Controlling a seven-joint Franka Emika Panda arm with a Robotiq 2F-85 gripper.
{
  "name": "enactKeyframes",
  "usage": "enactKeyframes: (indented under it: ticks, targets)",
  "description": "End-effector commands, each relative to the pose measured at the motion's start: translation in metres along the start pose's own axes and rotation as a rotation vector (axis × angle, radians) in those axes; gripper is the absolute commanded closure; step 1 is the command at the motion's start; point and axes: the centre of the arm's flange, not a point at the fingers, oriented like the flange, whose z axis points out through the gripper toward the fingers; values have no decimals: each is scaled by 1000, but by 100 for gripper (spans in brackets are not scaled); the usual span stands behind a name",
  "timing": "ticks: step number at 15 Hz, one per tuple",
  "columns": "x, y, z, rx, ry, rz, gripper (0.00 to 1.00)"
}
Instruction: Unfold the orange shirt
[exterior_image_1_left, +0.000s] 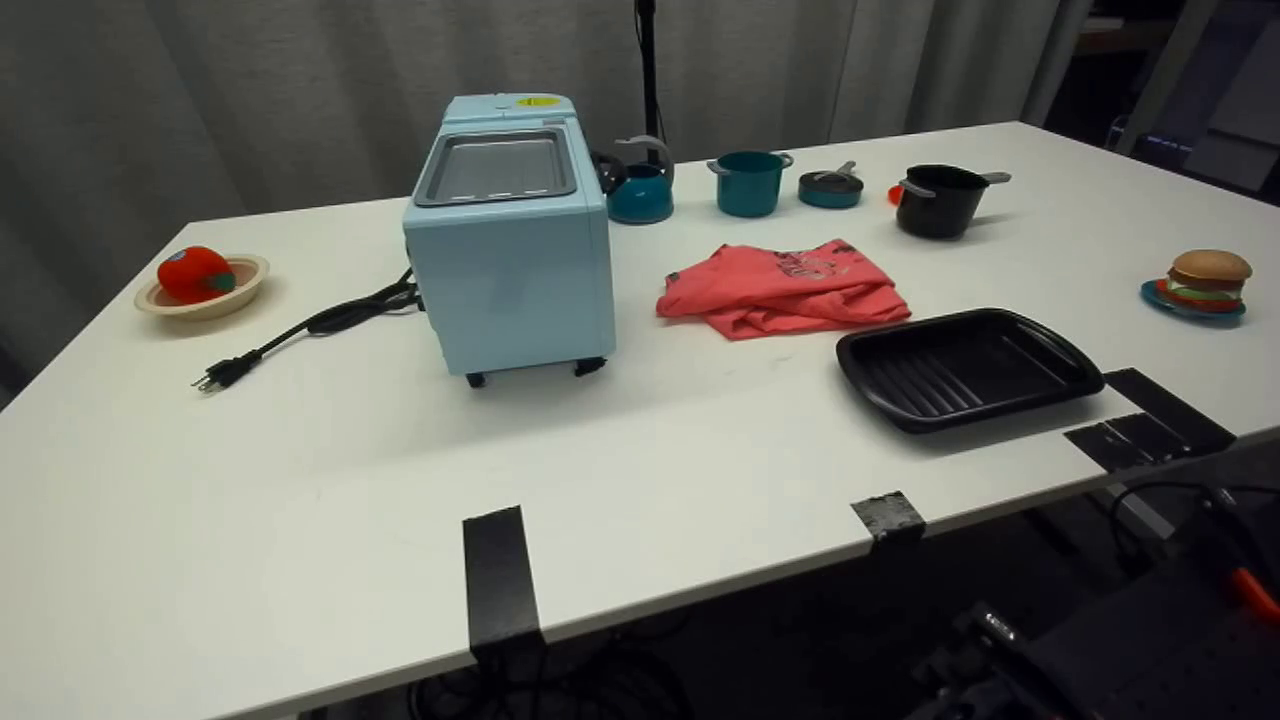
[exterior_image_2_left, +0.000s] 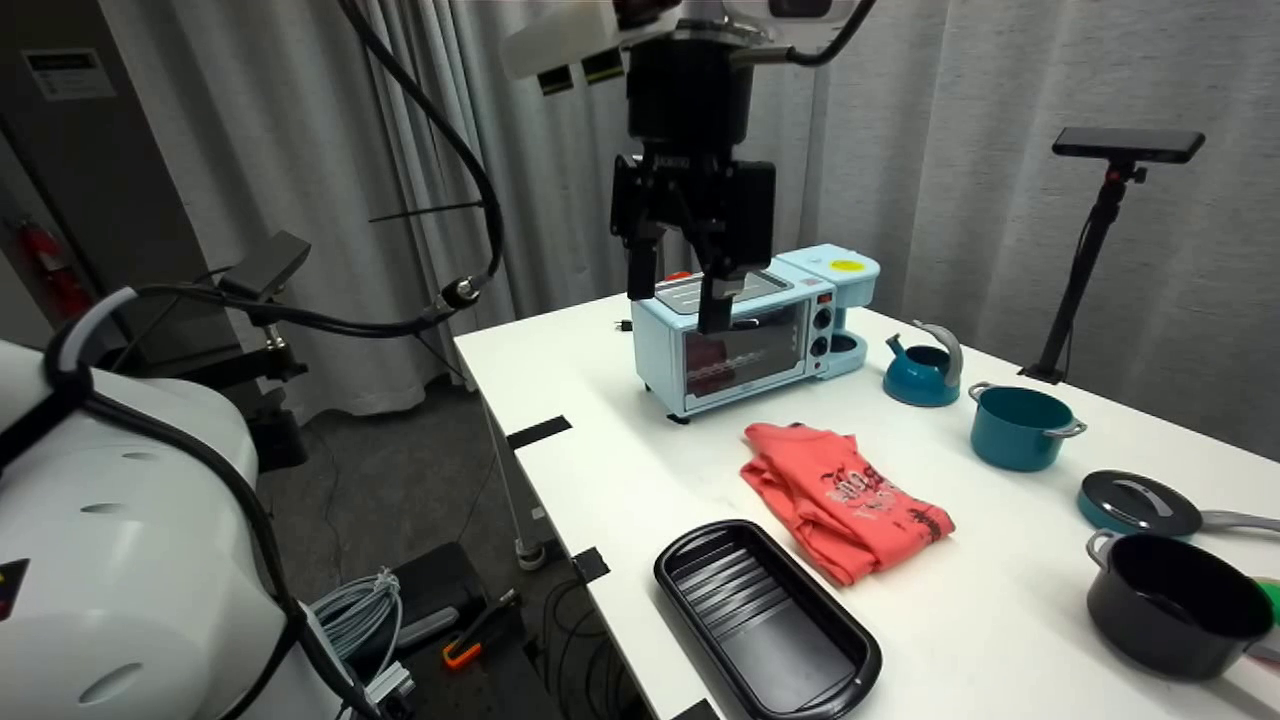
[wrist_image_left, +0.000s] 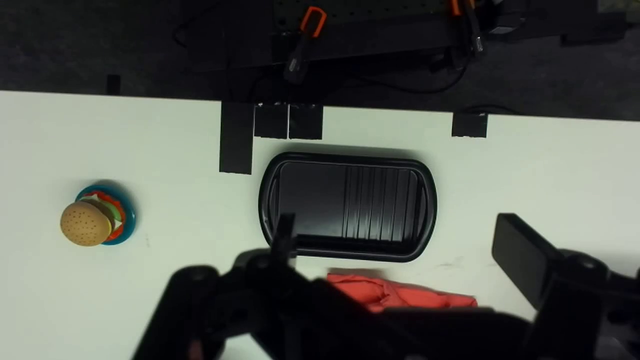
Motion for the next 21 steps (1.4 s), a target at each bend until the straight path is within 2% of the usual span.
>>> enactKeyframes:
  ticks: [1, 5, 11, 21]
  targets:
    - [0, 0, 0, 0, 0, 0, 0]
    - [25, 3, 1, 10, -10, 7, 0]
    - [92, -10, 4, 42, 32, 3, 0]
    - [188, -103, 44, 78, 168, -42, 0]
